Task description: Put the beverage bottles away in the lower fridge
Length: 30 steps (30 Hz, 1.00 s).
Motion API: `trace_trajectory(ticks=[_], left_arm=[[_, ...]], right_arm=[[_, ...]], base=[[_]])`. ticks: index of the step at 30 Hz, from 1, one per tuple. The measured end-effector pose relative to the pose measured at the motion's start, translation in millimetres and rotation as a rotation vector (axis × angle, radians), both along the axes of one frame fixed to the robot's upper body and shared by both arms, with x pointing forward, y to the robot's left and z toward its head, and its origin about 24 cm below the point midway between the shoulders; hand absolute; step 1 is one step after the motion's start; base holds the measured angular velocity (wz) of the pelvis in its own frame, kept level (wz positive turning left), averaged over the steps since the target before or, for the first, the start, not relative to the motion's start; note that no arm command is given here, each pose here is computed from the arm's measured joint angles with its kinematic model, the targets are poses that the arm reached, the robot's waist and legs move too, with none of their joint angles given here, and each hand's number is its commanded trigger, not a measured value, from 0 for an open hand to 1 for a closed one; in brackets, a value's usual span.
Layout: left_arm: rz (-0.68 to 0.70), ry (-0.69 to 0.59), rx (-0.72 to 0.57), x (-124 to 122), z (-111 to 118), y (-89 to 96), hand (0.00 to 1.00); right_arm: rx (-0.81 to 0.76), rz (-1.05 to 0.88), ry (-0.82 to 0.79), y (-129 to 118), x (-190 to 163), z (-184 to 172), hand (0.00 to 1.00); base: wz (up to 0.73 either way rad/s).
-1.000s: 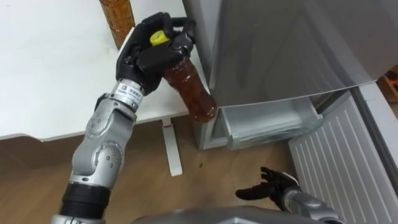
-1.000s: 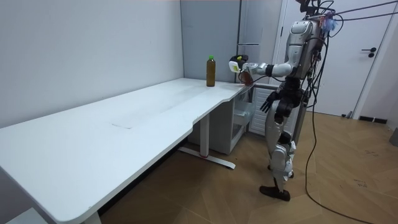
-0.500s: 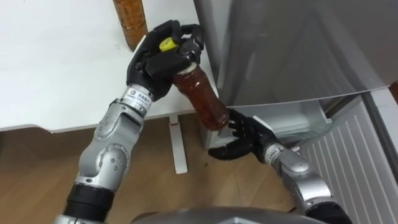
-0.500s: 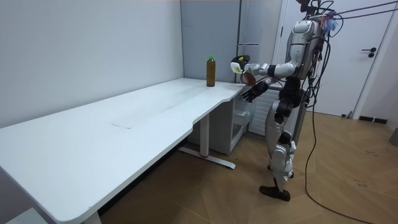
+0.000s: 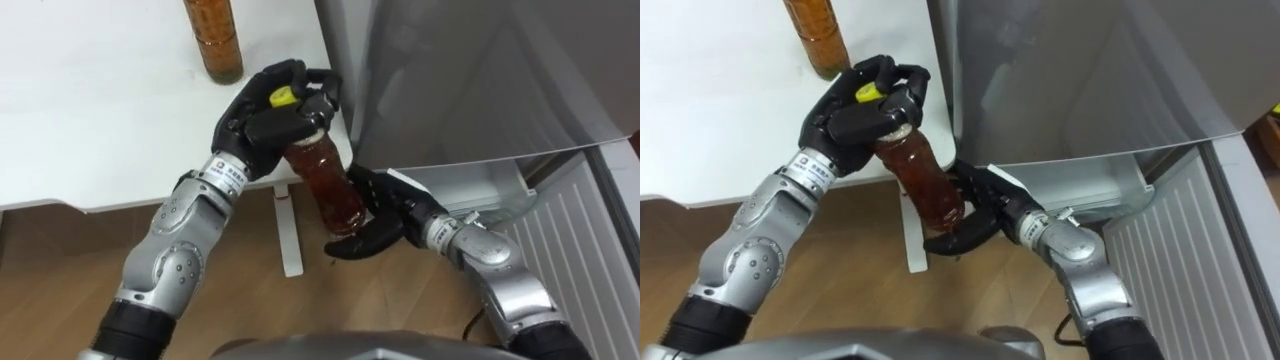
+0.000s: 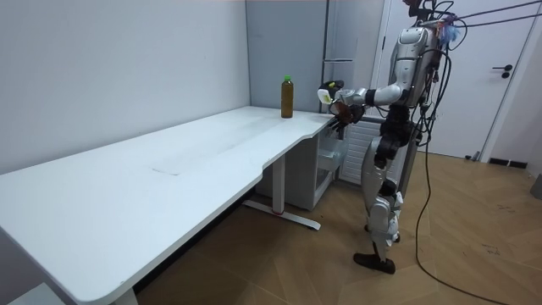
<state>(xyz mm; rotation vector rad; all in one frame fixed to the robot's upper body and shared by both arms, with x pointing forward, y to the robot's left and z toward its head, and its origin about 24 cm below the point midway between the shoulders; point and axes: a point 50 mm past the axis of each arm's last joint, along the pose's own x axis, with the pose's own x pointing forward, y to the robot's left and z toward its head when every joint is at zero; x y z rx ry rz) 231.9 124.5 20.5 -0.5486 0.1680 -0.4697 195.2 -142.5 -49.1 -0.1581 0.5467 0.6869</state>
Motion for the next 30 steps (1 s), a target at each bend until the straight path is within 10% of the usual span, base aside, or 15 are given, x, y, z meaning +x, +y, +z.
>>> trace_trajectory(ticks=[30], left_arm=[[-0.059,0.004,0.174,-3.9,-14.6,7.3,1.0]], right_arm=[[0.168,0.245,-0.015,-0.9,-1.5,26.7,0.0]], base=[[0.0]])
